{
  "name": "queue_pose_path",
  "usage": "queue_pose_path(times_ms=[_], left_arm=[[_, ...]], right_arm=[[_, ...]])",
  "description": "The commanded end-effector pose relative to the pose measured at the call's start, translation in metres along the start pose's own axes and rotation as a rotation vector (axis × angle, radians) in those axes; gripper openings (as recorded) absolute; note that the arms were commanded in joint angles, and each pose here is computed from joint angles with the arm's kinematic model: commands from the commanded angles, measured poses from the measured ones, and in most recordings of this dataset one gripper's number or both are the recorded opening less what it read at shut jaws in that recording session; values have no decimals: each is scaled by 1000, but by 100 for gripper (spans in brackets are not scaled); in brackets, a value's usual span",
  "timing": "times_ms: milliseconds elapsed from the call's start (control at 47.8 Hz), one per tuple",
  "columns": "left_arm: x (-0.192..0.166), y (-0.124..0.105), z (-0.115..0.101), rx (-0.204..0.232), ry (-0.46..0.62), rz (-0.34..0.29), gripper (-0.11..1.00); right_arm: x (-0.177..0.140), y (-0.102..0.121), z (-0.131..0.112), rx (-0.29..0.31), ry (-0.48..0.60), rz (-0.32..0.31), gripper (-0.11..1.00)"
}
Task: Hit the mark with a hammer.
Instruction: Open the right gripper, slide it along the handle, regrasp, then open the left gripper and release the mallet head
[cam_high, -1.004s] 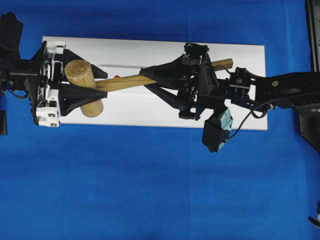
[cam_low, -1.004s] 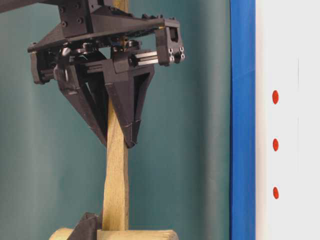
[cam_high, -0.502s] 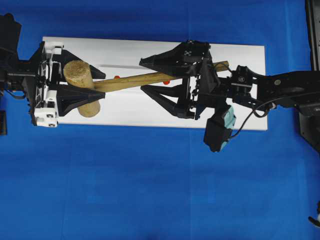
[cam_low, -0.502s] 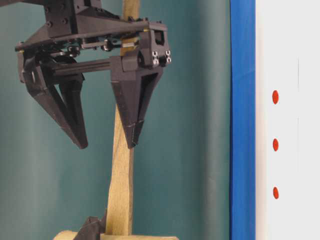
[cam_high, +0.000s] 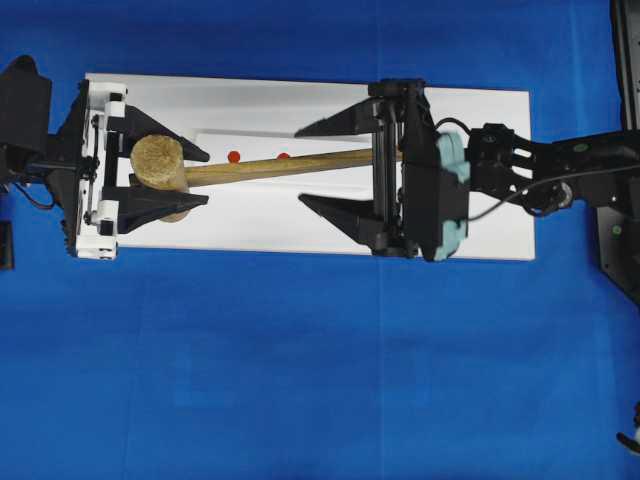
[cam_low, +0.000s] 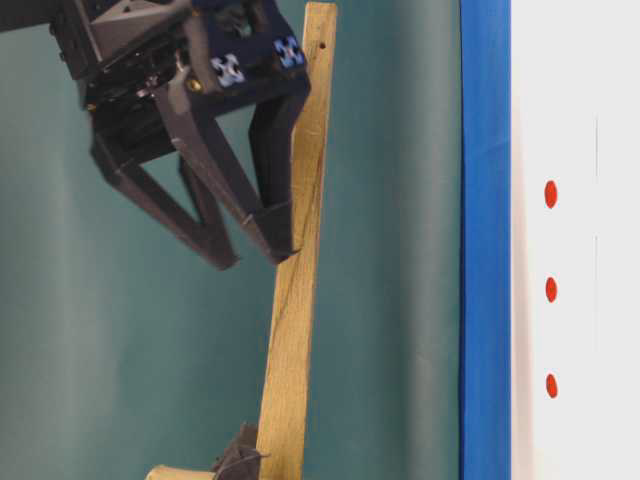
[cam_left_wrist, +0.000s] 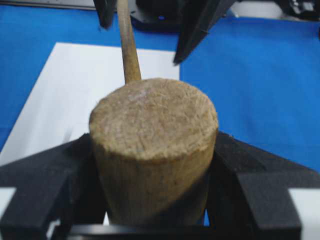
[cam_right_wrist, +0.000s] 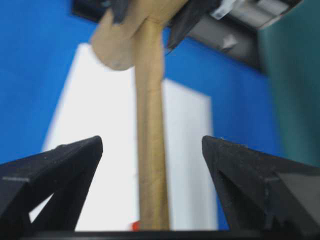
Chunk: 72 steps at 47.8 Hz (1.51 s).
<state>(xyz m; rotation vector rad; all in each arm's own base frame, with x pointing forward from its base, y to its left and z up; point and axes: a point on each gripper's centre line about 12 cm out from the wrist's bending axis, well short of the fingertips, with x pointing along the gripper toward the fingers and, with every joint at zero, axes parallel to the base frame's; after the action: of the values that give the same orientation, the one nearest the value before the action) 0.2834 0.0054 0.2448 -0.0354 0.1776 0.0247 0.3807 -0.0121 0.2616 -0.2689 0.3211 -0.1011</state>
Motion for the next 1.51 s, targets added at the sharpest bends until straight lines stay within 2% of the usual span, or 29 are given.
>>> queue_pose_path(times_ms=[0, 188, 523, 795, 1004, 1108, 1171, 1276, 1359, 1401, 1485], left_arm=[[0, -2, 15, 8, -47, -7, 43], [0, -2, 14, 8, -44, -7, 43], [0, -4, 17, 9, -52, -15, 43], [1, -7, 19, 10, -58, -23, 43], [1, -8, 19, 11, -58, -27, 43], [1, -8, 19, 10, -57, -29, 43], [1, -8, 19, 11, -57, -29, 43], [1, -9, 21, 10, -62, -30, 43], [0, -9, 20, 10, -60, -30, 43], [0, -9, 20, 11, -60, -30, 43], [0, -9, 20, 13, -62, -30, 43]], right_arm=[[-3, -7, 12, 70, -8, 8, 96], [-3, -8, 10, 121, 11, 18, 96], [-2, -8, 9, 136, 14, 16, 96], [14, -1, -4, 146, 67, 36, 95], [22, -1, -2, 146, 66, 32, 90], [25, -1, -2, 144, 67, 31, 78], [26, -1, -1, 144, 67, 34, 62], [26, 0, -2, 140, 74, 43, 29], [26, 1, -3, 138, 80, 54, 10], [26, 2, -3, 138, 81, 56, 4], [26, 2, -3, 138, 83, 57, 3]])
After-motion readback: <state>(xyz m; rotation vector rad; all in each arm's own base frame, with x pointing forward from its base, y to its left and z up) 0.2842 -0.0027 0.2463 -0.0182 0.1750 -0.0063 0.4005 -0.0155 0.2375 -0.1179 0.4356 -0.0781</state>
